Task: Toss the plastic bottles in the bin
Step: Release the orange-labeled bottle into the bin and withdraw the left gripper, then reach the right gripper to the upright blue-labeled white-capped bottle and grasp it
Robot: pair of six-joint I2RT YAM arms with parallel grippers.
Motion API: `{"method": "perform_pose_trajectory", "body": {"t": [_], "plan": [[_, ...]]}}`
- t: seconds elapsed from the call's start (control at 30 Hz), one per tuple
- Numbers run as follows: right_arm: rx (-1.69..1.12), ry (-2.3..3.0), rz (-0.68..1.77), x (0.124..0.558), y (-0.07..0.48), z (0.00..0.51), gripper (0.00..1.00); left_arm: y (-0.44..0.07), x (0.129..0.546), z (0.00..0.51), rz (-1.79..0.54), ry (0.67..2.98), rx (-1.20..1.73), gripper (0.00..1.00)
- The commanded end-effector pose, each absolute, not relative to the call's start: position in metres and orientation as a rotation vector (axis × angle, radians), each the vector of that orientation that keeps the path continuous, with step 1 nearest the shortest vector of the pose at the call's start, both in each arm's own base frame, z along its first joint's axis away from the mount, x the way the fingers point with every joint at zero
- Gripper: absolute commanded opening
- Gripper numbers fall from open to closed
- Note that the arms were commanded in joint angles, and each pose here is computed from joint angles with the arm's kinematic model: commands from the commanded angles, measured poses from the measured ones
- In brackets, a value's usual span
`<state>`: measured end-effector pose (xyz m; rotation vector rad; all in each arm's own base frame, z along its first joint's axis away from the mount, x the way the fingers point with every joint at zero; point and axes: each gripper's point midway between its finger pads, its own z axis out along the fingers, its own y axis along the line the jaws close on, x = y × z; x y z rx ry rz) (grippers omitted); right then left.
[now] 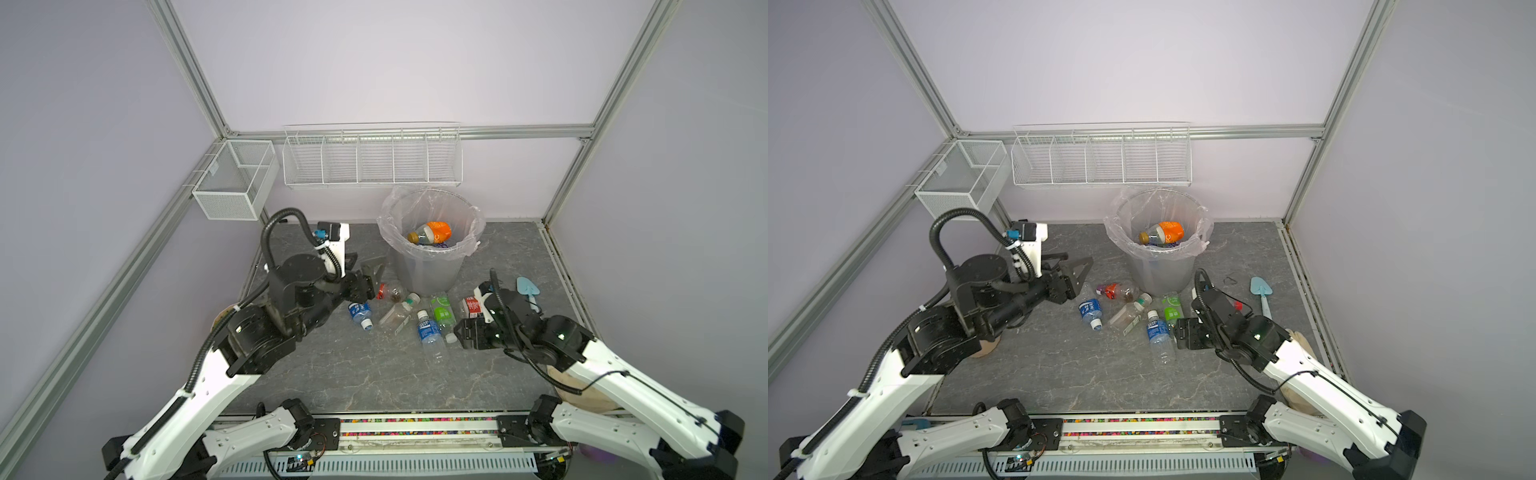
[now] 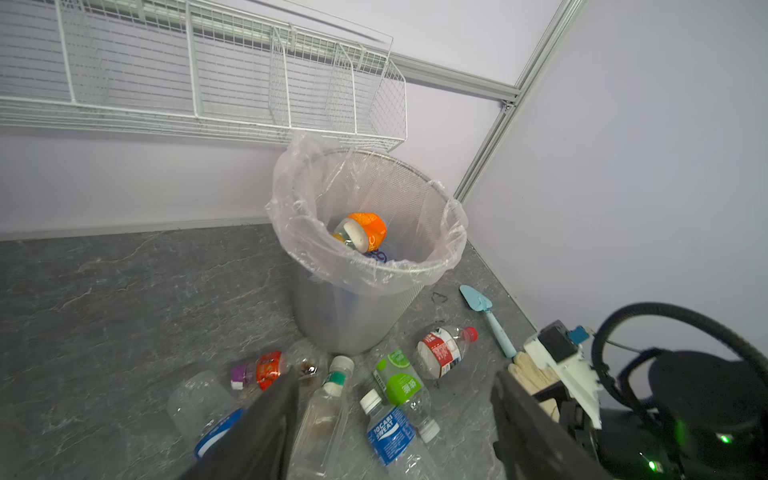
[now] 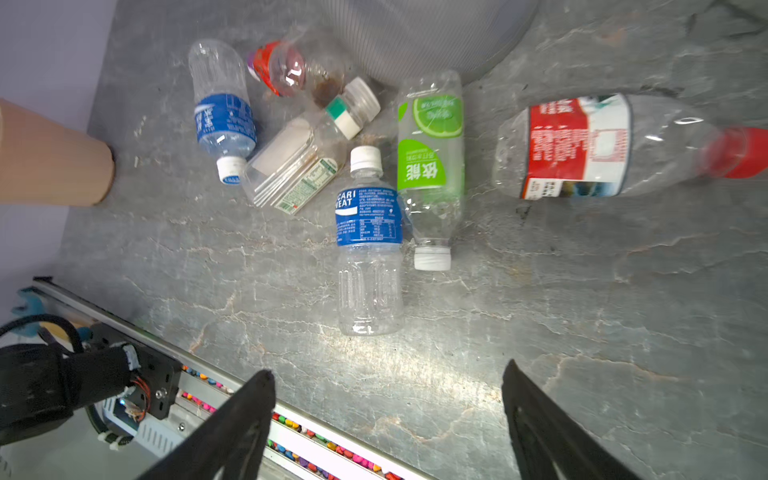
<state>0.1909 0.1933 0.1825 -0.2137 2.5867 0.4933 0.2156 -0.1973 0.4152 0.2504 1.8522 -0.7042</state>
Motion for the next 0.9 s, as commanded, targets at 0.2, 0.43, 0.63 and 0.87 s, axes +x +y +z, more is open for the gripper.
{"method": "perform_pose_trajectory", "body": {"t": [0.2, 0.43, 0.63, 0.87], "plan": [[-0.356, 2.699, 0.430, 0.214, 0.254, 0.133, 0.88, -0.150, 0.177, 0.333, -0.772, 1.973, 0.091, 0.79], [-0.368, 2.802, 0.378, 0.224, 0.276, 0.091, 0.91, -0.140, 0.170, 0.290, -0.699, 2.077, 0.101, 0.82], [-0.355, 2.863, 0.309, 0.226, 0.282, 0.065, 0.97, -0.137, 0.167, 0.281, -0.677, 2.100, 0.121, 0.83], [-0.352, 2.903, 0.152, 0.218, 0.273, 0.040, 0.92, -0.133, 0.163, 0.275, -0.697, 2.108, 0.092, 0.83]]}}
